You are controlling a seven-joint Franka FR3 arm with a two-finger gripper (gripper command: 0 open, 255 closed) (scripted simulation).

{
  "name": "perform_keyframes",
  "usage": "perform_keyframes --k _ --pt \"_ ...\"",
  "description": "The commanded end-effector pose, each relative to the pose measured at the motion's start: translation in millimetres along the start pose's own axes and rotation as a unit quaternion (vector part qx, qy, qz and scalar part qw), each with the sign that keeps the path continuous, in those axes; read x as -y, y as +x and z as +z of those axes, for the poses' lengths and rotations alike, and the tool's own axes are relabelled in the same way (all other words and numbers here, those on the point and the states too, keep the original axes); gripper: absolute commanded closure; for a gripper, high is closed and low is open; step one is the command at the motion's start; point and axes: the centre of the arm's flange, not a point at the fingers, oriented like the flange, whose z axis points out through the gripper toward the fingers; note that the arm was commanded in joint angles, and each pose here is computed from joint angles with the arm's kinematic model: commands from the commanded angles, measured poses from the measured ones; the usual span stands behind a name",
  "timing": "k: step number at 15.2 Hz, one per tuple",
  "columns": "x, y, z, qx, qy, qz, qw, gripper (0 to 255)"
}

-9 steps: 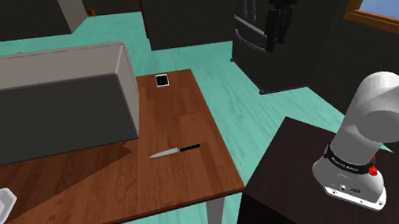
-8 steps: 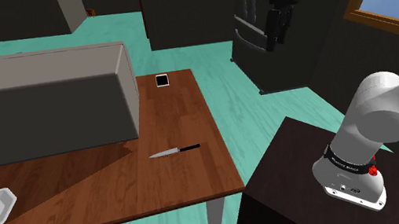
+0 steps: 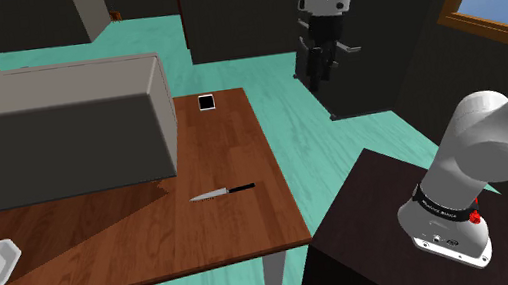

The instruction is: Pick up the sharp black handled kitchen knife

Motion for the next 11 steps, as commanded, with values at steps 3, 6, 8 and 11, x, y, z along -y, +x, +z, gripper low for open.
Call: perform_keyframes --k 3,6,8,11 --pt "8.8 37.1 38.4 0.004 0.001 -0.032 0.9995 0" --pt "17.8 63.6 67.4 0.008 0.001 -0.055 0.9984 0" --pt "24.6 80.9 86.9 0.01 0.002 -0.071 0.9974 0" --pt "35.7 106.2 116.3 0.014 0.002 -0.095 0.9954 0"
